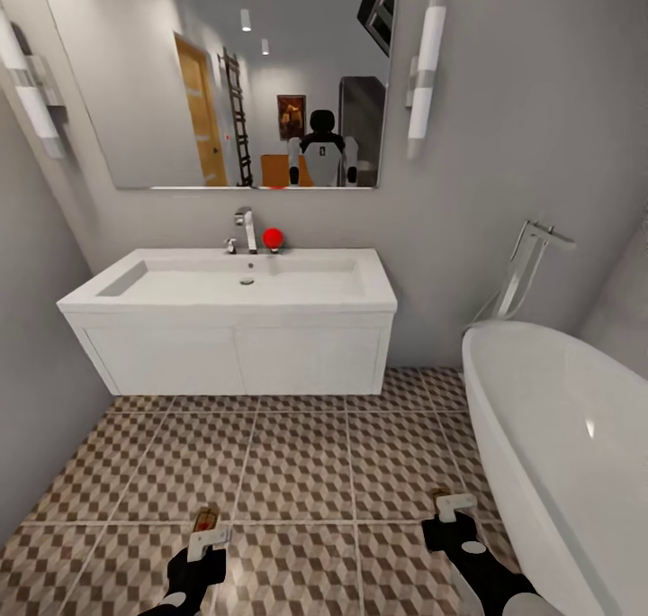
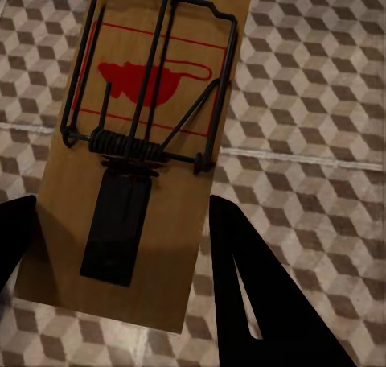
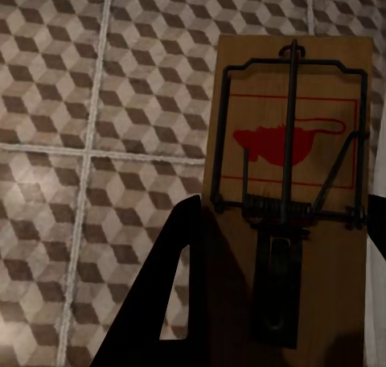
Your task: Take the four mousetraps from the cabinet in the bathroom and place them on the bathroom floor. Make sure all four end up on the same floor surface, and ensure that at least two of them are either under or directly next to the same bathroom sink.
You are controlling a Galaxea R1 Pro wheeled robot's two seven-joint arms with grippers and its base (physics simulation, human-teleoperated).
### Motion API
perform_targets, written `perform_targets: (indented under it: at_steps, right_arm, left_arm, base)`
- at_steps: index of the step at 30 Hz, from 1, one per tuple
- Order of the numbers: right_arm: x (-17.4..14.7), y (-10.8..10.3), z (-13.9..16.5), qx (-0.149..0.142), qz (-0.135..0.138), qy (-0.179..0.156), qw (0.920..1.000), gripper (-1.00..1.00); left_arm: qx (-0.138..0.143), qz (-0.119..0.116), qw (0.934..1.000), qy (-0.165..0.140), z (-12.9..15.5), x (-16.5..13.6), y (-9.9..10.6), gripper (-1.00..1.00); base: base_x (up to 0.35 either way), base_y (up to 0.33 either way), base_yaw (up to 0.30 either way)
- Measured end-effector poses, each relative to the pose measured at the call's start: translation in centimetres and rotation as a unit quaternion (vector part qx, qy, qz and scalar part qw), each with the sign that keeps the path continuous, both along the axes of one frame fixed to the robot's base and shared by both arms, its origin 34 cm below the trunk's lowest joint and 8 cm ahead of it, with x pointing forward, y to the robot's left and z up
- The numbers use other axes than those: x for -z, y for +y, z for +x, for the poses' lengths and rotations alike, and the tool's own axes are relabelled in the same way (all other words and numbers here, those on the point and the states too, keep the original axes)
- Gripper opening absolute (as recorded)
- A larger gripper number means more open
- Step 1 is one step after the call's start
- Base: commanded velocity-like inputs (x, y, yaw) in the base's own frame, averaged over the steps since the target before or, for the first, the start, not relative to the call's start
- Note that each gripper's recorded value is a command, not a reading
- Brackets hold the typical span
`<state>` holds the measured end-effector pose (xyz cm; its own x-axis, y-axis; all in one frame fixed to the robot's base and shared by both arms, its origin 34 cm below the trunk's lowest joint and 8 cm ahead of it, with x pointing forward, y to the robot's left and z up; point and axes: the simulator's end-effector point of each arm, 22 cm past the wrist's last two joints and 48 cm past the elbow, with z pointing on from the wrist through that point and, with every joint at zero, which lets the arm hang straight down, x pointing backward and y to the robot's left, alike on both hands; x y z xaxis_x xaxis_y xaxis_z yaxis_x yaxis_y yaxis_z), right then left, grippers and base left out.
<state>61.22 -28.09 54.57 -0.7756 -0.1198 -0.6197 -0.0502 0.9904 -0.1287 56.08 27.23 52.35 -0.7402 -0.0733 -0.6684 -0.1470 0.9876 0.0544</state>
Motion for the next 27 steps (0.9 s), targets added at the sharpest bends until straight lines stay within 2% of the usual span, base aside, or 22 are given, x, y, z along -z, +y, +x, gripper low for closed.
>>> perform_targets:
  at_steps: [9, 27]
  right_arm:
    - [0.03, 0.00, -0.04, 0.000, 0.000, 0.000, 1.0000, -1.00]
    - [-0.25, 0.07, 0.30, -0.001, 0.001, -0.011, 0.9999, -1.00]
  left_arm:
    - [0.000, 0.000, 1.0000, 0.000, 0.00, 0.01, 0.00, -1.00]
    - [0.000, 0.001, 1.0000, 0.000, 0.00, 0.01, 0.12, -1.00]
  base:
    - [0.104, 0.000, -0.003]
    - [0.004, 0.000, 0.000]
